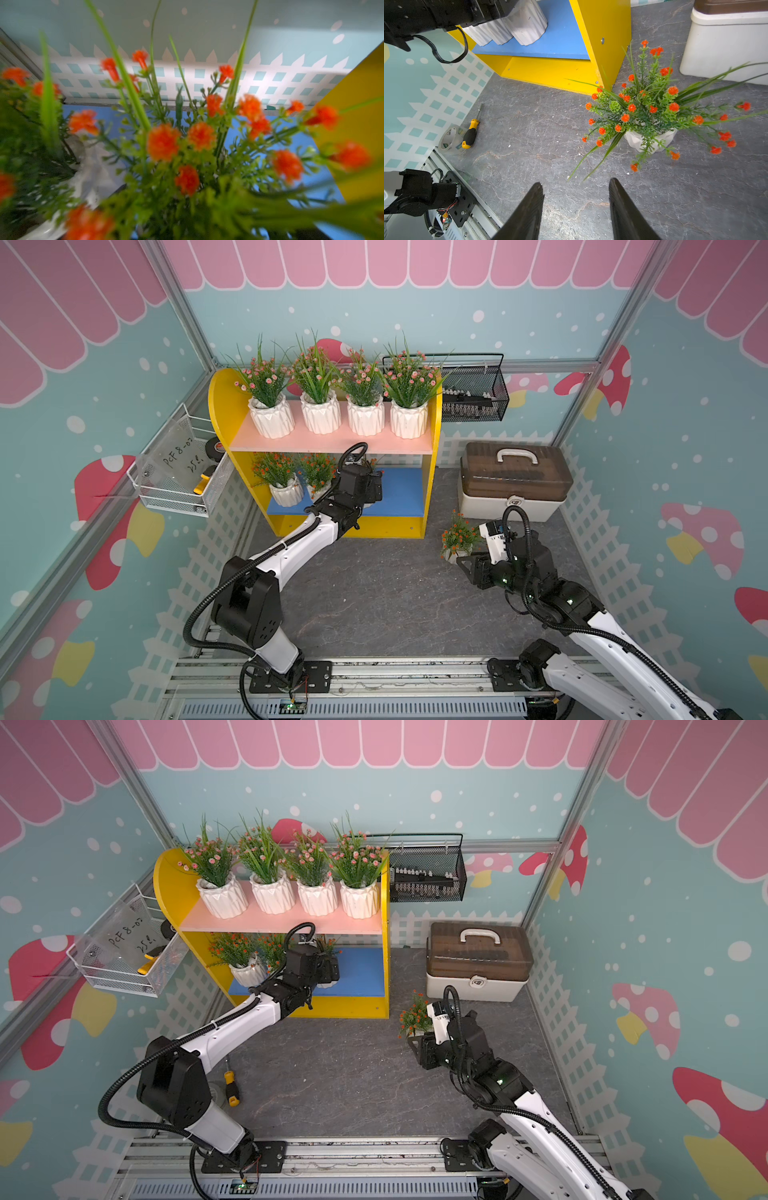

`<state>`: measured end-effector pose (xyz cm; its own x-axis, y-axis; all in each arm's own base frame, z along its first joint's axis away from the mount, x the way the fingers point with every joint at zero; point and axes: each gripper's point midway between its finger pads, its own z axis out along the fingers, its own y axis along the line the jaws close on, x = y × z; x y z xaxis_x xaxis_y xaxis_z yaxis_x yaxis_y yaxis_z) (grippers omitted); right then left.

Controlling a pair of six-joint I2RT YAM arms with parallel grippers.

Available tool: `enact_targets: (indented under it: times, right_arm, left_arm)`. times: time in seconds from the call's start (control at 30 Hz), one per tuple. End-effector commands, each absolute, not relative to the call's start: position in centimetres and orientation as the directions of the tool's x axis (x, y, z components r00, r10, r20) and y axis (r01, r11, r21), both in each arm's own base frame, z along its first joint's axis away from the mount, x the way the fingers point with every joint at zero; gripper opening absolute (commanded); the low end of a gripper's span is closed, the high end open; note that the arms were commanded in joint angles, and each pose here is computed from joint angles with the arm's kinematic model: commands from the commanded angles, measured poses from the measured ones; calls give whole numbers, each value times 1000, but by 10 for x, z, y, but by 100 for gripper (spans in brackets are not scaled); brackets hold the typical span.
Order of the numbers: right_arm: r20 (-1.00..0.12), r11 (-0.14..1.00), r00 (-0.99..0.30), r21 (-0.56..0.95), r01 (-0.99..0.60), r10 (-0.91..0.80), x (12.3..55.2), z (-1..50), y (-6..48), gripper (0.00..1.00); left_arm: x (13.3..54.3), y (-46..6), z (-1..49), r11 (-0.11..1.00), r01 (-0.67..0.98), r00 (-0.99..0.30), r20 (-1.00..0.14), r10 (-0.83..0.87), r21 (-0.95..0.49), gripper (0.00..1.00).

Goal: Place the baby's breath potted plants on the rack by color
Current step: Place the baby's breath potted plant on the rack.

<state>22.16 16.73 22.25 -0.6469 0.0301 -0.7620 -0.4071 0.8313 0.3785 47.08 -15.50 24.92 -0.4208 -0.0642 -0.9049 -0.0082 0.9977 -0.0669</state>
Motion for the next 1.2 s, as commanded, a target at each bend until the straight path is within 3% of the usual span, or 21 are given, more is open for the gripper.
enact_targets:
  times: [0.0, 0.53, 1.17]
  right_arm:
    - [-767, 849, -641, 367, -380, 44, 226, 219, 163, 50]
    - [-723, 933, -687, 287, -216, 63, 257, 194, 131, 48]
    - [-633, 957, -758, 286, -44, 155, 263, 133, 93, 39]
  left_arm:
    - [460, -154, 259, 996, 9, -414, -907, -77, -88, 95]
    - [391, -197, 267, 981, 186, -422, -906, 29, -55, 95]
    - [312, -208, 236, 945, 285, -390, -920, -38, -160, 95]
